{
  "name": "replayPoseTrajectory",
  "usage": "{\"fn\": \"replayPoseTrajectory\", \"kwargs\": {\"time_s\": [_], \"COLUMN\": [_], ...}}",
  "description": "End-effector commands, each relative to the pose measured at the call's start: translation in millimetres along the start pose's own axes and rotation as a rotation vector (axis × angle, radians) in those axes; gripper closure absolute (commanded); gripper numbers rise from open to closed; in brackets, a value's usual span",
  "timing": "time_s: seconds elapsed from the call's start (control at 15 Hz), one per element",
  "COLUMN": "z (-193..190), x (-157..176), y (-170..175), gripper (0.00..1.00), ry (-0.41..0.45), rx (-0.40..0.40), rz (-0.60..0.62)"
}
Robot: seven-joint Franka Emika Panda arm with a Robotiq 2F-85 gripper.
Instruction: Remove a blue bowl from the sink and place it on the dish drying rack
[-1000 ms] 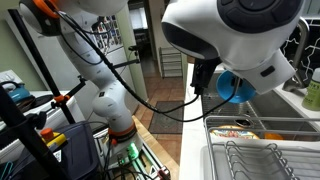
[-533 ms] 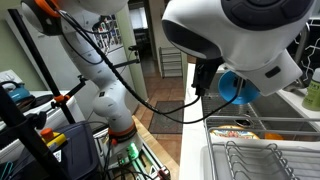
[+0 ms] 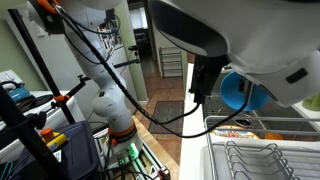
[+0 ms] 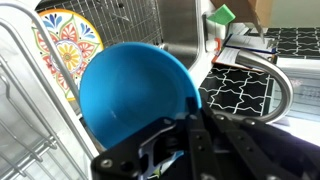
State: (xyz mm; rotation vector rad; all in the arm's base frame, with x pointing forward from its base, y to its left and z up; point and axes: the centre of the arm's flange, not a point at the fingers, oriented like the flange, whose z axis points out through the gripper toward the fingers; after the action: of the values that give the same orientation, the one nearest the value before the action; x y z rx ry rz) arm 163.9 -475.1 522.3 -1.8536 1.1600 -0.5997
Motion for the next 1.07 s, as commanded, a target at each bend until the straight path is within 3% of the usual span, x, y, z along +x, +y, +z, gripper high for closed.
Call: {"fn": "replayPoseTrajectory", "kwargs": {"time_s": [0.0, 0.53, 1.0], "z": [-3, 18, 18], "x": [30, 52, 50], "y": [14, 47, 82], "gripper": [0.99, 0.99, 0.99], "ry": [-0.010, -0.119, -0.156], "rx": [-0.095, -0.167, -0.139], "rz": [-0.001, -0.008, -0.008]}}
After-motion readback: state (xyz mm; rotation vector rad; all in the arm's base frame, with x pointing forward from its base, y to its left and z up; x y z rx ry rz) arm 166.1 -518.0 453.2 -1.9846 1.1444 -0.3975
